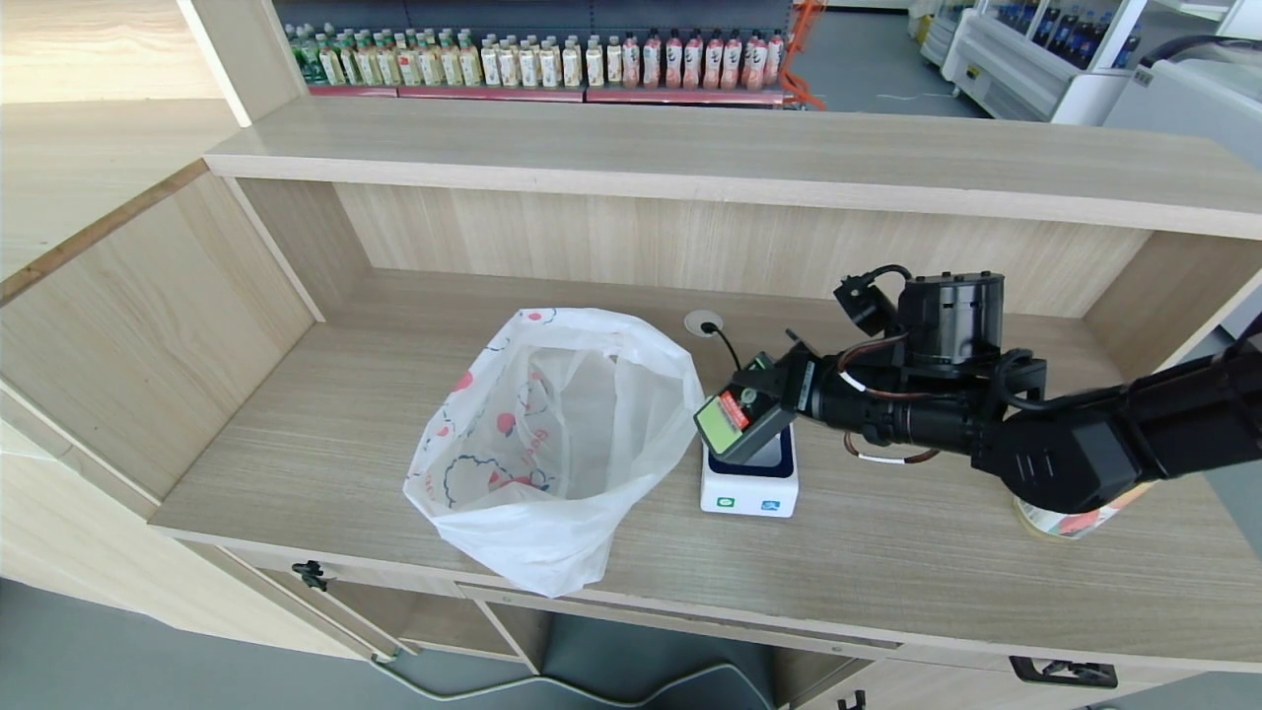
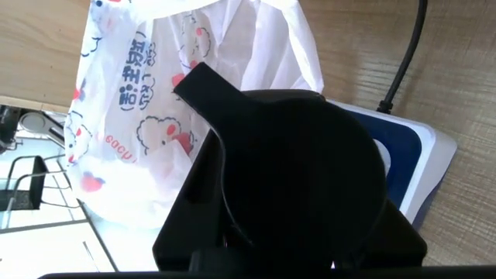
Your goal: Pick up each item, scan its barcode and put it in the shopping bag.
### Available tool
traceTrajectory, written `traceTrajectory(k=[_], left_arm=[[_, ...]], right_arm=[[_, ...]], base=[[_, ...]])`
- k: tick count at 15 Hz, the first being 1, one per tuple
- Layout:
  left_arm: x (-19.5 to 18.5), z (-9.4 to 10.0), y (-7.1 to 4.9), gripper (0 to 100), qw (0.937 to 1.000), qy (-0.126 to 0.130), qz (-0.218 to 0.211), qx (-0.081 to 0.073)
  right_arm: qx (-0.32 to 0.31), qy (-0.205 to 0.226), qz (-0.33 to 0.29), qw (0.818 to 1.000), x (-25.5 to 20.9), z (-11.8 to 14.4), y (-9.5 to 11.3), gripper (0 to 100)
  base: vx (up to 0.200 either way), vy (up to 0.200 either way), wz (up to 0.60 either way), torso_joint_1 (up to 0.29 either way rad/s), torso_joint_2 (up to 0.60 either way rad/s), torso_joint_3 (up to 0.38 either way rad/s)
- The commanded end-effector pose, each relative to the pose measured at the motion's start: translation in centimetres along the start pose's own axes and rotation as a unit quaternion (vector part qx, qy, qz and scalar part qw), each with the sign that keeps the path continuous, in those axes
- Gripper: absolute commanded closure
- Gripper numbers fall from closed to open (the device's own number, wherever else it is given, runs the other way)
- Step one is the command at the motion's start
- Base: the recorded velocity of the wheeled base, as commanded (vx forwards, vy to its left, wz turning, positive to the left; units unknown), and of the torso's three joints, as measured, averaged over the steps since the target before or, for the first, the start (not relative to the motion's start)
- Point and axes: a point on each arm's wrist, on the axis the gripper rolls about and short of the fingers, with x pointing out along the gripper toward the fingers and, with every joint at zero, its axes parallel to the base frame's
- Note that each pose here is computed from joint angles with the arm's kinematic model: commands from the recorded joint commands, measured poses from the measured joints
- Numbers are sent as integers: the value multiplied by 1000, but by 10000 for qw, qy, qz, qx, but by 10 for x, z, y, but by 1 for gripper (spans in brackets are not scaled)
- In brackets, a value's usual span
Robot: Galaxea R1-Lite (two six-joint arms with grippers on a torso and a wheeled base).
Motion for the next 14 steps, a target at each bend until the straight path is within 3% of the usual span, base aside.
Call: traceTrajectory(k=[1,4,5,6,8,9,10,14], left_arm=[[0,0,0,0,10000,-3,5,-1],[0,0,0,0,10000,-3,5,-1],[0,0,0,0,10000,-3,5,-1],[0,0,0,0,10000,-3,5,-1],[0,0,0,0,10000,-3,5,-1],[0,0,0,0,10000,-3,5,-1],[0,0,0,0,10000,-3,5,-1],[0,0,0,0,10000,-3,5,22]], right_arm=[[-68,-214,86,9997,-13,12,9,100],[-396,-902,149,9950,-74,51,33,100],[-1212,-941,-104,9881,-108,54,40,100],[-2182,-886,-431,9709,-128,50,36,100],[-3823,-868,-1216,9119,-143,42,15,100],[-4098,-1025,-1421,8952,-144,39,10,100],[-4106,-1158,-1643,8894,-144,36,7,100],[-4015,-1036,-1841,8912,-150,17,2,100]], base=[[0,0,0,0,0,0],[0,0,0,0,0,0],[0,0,0,0,0,0],[0,0,0,0,0,0],[0,0,0,0,0,0],[0,0,0,0,0,0],[0,0,0,0,0,0],[0,0,0,0,0,0]])
